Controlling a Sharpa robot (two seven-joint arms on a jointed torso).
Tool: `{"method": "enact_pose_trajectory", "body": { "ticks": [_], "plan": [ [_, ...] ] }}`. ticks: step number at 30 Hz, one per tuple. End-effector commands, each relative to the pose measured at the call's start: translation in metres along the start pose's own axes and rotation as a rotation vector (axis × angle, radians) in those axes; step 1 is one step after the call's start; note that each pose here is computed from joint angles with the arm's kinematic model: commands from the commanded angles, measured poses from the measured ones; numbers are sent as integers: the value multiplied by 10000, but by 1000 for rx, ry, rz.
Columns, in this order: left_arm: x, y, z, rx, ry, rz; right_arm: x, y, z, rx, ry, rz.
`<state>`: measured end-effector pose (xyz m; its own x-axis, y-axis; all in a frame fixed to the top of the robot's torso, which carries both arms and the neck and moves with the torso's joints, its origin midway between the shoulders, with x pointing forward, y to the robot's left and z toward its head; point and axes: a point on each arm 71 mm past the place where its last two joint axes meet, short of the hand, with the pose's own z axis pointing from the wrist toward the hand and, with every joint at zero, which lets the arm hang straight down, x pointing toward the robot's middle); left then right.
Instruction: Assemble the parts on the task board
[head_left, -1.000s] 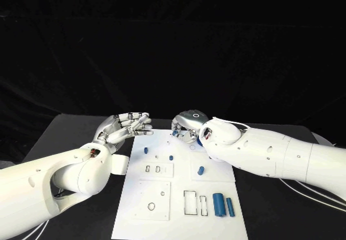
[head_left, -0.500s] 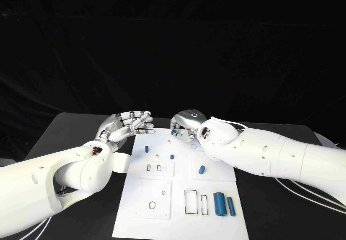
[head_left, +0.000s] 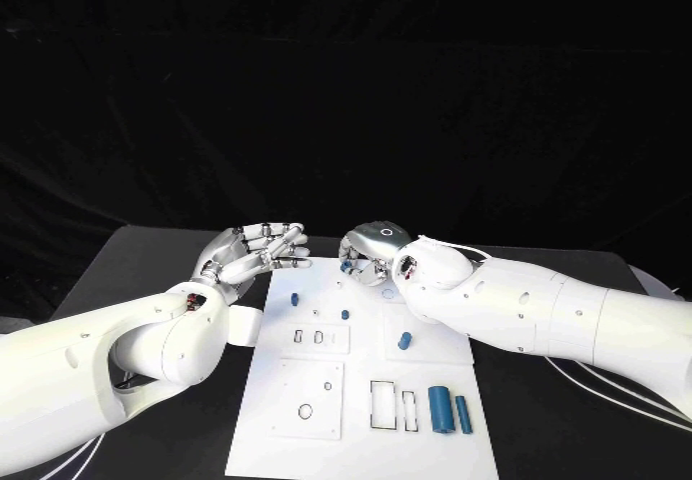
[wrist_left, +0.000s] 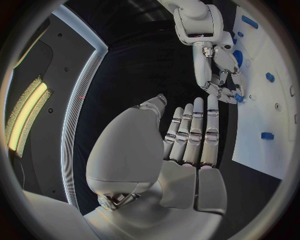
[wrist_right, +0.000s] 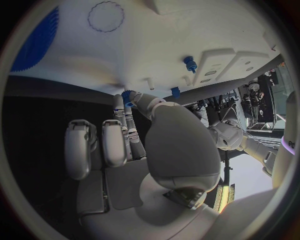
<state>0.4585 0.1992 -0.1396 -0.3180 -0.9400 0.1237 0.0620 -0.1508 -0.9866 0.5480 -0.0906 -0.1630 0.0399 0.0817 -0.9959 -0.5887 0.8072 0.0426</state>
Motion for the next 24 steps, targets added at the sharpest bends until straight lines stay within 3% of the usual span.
{"method": "enact_pose_trajectory", "body": {
  "ticks": [1, 24],
  "plan": [
    [28, -16, 7, 9, 22, -6, 28, 13, 3, -8, 28, -5],
    [25, -20, 19, 6, 21, -4, 16, -46, 23, 21, -2, -6]
  ]
}}
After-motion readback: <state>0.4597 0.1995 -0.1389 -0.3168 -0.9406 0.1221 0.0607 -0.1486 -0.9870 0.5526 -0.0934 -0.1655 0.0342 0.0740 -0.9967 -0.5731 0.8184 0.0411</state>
